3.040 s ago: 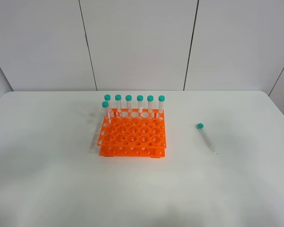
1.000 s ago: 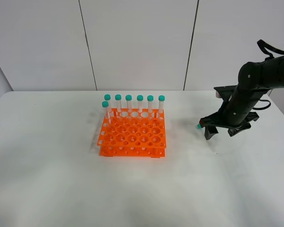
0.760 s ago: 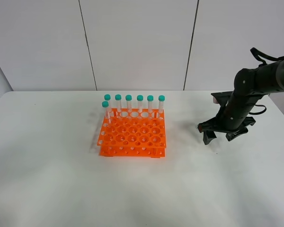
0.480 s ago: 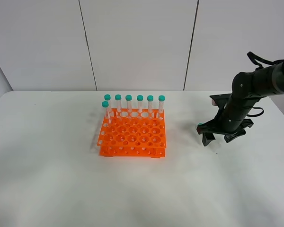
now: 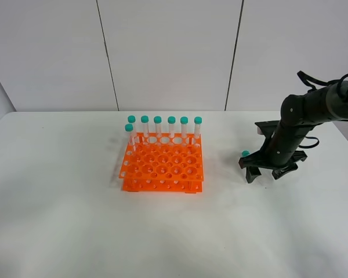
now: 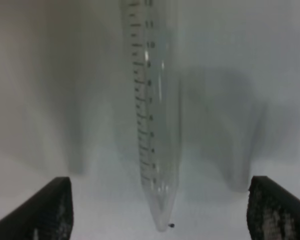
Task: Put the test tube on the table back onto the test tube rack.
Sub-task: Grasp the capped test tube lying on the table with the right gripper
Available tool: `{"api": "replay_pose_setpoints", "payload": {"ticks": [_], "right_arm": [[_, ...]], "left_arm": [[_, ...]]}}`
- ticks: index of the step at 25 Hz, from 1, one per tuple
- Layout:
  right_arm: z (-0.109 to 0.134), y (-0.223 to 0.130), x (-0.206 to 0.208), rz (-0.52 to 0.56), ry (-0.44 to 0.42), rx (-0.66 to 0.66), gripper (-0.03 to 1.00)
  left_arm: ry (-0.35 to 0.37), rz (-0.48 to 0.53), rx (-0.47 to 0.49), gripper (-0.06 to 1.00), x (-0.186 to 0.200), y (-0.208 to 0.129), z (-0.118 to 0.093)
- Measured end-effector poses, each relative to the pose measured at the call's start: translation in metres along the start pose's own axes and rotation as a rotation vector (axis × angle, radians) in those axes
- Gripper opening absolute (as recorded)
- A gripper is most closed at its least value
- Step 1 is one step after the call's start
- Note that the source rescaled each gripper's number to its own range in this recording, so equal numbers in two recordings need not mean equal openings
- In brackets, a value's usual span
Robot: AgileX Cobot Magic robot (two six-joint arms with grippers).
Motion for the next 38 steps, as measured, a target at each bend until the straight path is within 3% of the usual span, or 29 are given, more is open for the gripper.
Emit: {"api": "replay_pose_setpoints", "payload": {"ticks": [38], "right_arm": [[0.0018,-0.0008,-0.0092,0.010,0.014,-0.020,0.82]], "left_arm": [[0.000,0.000,0.000,0.99,0.0000,0.0000,0.0000]]}}
Point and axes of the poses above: a point on each arm's last joint axis where the gripper is mounted, x pointing back along that axis away from the gripper, z along the wrist's bending axis when the last joint is at zero, y = z × x, the point moved 4 cm from there along -x, pointing out along that axis toward the gripper, and after that the axes turned 13 degrees about -x, right-handed, at the moved point
